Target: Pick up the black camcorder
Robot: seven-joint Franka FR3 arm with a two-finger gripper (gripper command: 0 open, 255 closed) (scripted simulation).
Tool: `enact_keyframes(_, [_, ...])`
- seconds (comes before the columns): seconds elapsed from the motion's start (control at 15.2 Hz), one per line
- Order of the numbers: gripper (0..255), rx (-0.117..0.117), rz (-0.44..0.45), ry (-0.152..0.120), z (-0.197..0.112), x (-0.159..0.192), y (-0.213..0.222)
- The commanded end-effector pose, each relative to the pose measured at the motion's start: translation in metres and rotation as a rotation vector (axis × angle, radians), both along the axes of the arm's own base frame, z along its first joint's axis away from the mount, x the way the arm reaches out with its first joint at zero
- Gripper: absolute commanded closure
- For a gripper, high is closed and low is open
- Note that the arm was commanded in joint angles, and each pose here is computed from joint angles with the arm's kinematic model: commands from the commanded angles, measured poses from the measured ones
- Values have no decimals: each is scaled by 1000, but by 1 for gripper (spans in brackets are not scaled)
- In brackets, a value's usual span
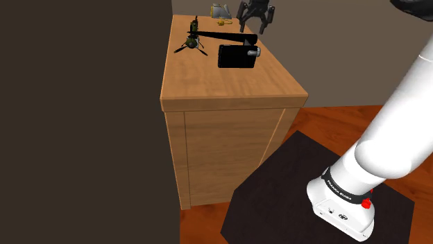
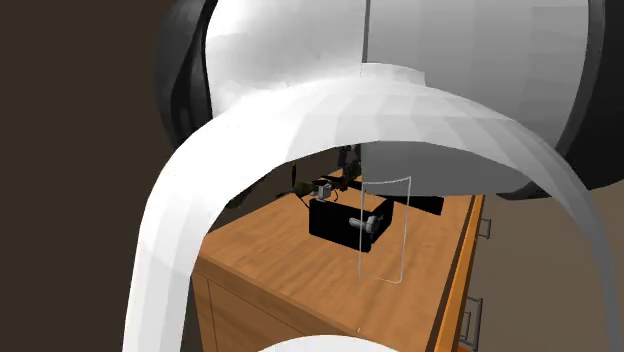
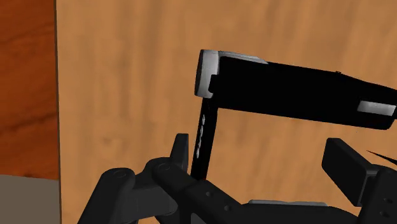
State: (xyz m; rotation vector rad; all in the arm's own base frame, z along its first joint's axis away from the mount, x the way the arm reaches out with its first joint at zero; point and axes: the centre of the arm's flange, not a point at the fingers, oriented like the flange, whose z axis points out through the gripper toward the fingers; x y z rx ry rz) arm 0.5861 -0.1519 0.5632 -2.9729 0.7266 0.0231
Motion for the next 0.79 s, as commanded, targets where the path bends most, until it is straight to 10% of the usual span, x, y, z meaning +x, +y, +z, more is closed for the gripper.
enact_keyframes(0.0, [0, 0, -41, 16, -12, 20, -21])
enact_keyframes(0.73, [0, 1, -136, 53, -64, 62, -66])
